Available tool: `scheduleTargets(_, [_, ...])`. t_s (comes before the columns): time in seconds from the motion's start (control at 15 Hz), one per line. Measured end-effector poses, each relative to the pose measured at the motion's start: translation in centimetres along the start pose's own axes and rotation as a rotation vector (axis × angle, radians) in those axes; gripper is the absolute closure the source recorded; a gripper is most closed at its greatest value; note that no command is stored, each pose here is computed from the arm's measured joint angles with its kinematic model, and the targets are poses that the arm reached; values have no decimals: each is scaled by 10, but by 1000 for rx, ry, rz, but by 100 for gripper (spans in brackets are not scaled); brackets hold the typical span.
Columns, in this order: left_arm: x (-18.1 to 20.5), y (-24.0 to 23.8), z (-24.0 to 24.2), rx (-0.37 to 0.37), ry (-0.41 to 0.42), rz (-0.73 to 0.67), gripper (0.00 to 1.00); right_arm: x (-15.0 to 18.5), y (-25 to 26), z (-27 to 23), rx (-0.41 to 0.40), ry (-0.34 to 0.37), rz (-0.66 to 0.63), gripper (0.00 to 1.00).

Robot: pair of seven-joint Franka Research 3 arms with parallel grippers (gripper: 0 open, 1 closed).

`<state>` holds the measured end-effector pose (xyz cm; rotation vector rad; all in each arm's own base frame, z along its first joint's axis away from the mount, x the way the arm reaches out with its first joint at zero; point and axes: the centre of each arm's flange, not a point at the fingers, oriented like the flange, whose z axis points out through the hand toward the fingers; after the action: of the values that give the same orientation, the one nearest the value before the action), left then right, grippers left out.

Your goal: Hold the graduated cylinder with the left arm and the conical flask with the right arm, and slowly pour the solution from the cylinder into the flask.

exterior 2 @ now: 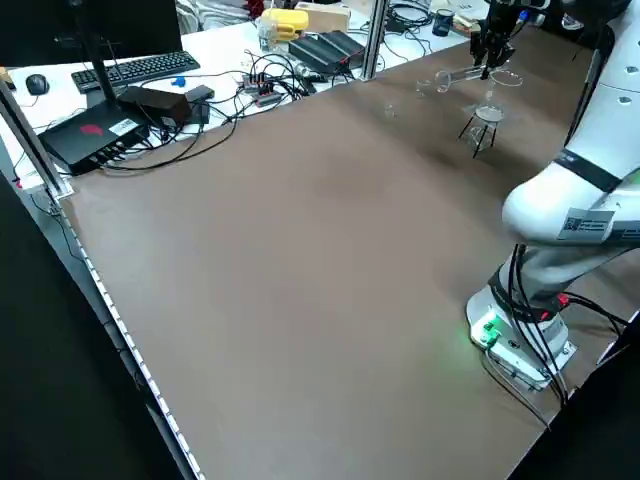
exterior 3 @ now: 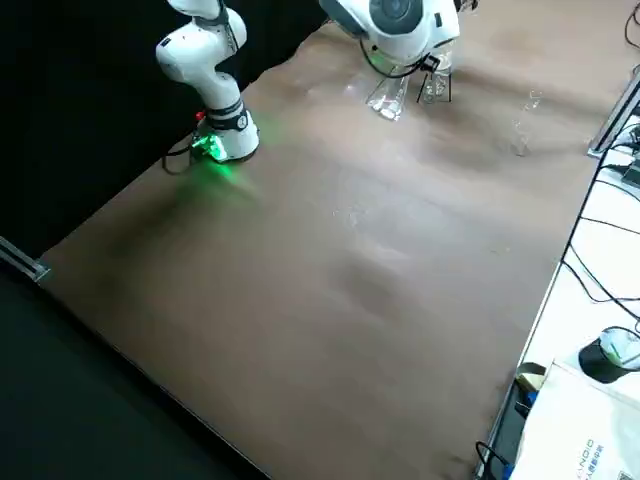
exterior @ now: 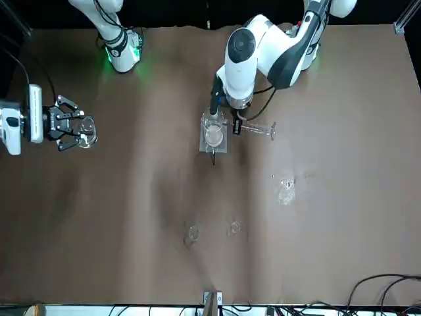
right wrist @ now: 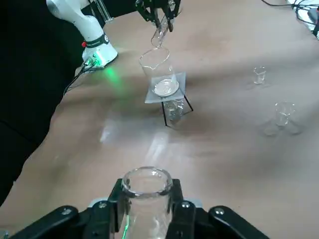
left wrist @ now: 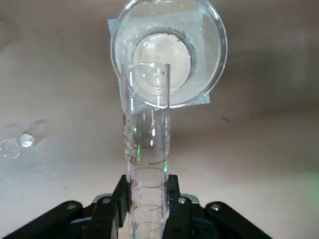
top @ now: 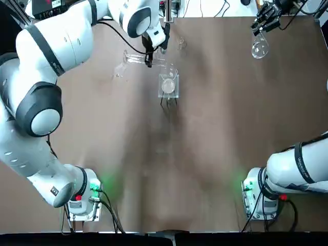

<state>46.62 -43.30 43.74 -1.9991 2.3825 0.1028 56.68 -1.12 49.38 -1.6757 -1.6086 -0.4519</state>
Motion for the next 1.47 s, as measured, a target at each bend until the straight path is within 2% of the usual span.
scheduleTargets(0.6, [11, 10, 6, 0, -58, 13, 66, 51, 10, 45, 6, -48, 16, 61])
scheduleTargets(0.8, [11, 8, 1, 11, -67, 10, 66, 68, 11, 61, 9, -62, 28, 61])
scheduleTargets(1.47, [6, 10, -20, -17, -97, -1, 66, 119, 9, 113, 31, -102, 72, 61])
